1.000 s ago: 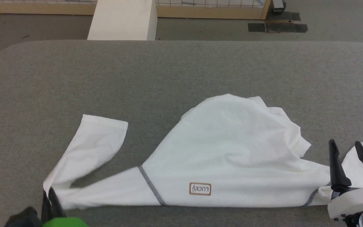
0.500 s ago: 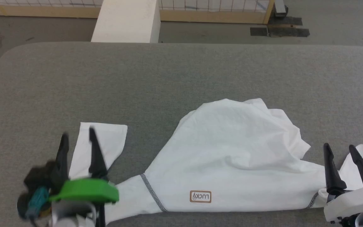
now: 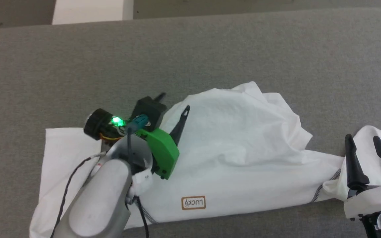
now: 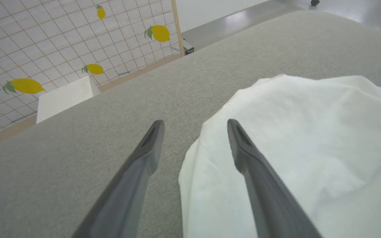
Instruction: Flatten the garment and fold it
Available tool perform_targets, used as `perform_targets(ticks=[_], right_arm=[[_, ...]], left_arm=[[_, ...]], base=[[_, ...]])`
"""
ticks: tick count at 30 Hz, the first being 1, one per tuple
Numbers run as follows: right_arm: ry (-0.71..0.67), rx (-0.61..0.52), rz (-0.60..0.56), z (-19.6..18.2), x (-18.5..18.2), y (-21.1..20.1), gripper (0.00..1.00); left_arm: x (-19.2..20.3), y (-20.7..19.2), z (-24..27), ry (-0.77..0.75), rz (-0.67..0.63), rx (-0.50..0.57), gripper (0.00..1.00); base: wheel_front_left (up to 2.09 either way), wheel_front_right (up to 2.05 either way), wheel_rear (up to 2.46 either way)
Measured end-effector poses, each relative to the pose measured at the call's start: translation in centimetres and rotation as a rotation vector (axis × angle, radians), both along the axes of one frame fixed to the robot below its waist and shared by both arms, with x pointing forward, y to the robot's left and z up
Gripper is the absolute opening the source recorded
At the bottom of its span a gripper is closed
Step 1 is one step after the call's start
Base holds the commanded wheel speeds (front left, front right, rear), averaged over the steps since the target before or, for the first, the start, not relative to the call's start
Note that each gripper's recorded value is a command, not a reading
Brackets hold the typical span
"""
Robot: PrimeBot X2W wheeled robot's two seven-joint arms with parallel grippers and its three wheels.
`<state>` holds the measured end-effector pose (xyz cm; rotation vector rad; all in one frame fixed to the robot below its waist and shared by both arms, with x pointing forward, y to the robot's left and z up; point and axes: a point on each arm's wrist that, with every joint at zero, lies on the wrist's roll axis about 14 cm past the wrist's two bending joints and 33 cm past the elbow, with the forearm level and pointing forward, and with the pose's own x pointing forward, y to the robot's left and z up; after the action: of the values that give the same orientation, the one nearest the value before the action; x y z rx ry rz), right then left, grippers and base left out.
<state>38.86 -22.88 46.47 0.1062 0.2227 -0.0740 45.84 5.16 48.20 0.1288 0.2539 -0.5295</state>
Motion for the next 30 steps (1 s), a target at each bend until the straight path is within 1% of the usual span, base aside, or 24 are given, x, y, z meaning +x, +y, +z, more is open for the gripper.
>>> perform_targets(ticks=[4, 8, 9, 10, 12, 15, 19, 22, 24, 26, 30], right_arm=[[0.018, -0.007, -0.022, -0.7, 0.1, -0.7, 1.0], [0.029, -0.014, -0.038, -1.2, 0.4, -1.3, 1.0], [0.031, -0.016, -0.042, -1.3, 0.4, -1.4, 1.0], [0.035, -0.017, -0.045, -1.4, 0.4, -1.5, 1.0], [0.043, -0.02, -0.053, -1.6, 0.4, -1.8, 1.0], [0.057, -0.025, -0.065, -2.1, 0.3, -2.2, 1.0], [0.063, -0.026, -0.069, -2.5, 0.4, -2.3, 1.0], [0.06, -0.019, -0.066, -2.6, 0.9, -2.2, 1.0], [0.053, -0.019, -0.068, -2.7, 1.2, -2.2, 1.0], [0.054, -0.014, -0.073, -2.9, 1.3, -2.4, 1.0], [0.071, -0.006, -0.087, -3.9, 1.3, -2.7, 1.0]], left_arm=[[-0.3, -1.4, -5.0, 0.179, -0.077, 0.048, 1.0], [-0.5, -1.9, -8.5, 0.285, -0.117, 0.092, 1.0], [-0.3, -1.8, -9.1, 0.297, -0.121, 0.105, 0.43], [0.1, -1.9, -9.3, 0.294, -0.128, 0.109, 0.0], [0.9, -2.4, -9.3, 0.279, -0.146, 0.109, 0.0], [2.4, -3.5, -8.2, 0.241, -0.16, 0.07, 0.0], [6.3, -3.9, -4.2, 0.128, -0.14, 0.002, 0.0], [9.8, -3.4, -0.2, 0.011, -0.114, -0.016, 0.0], [12.3, -2.5, 2.4, -0.066, -0.061, -0.044, 0.0], [14.2, -1.4, 4.0, -0.116, -0.001, -0.061, 0.0], [17.6, 2.2, 4.2, -0.181, 0.161, -0.044, 0.0]], base=[[0.0, 0.0, 0.0], [0.0, 0.0, 0.0], [0.0, 0.0, 0.0], [0.0, 0.0, 0.0], [0.0, 0.0, 0.0], [0.0, 0.0, 0.0], [0.0, 0.0, 0.0], [0.0, 0.0, 0.0], [0.0, 0.0, 0.0], [0.0, 0.0, 0.0], [0.0, 0.0, 0.0]])
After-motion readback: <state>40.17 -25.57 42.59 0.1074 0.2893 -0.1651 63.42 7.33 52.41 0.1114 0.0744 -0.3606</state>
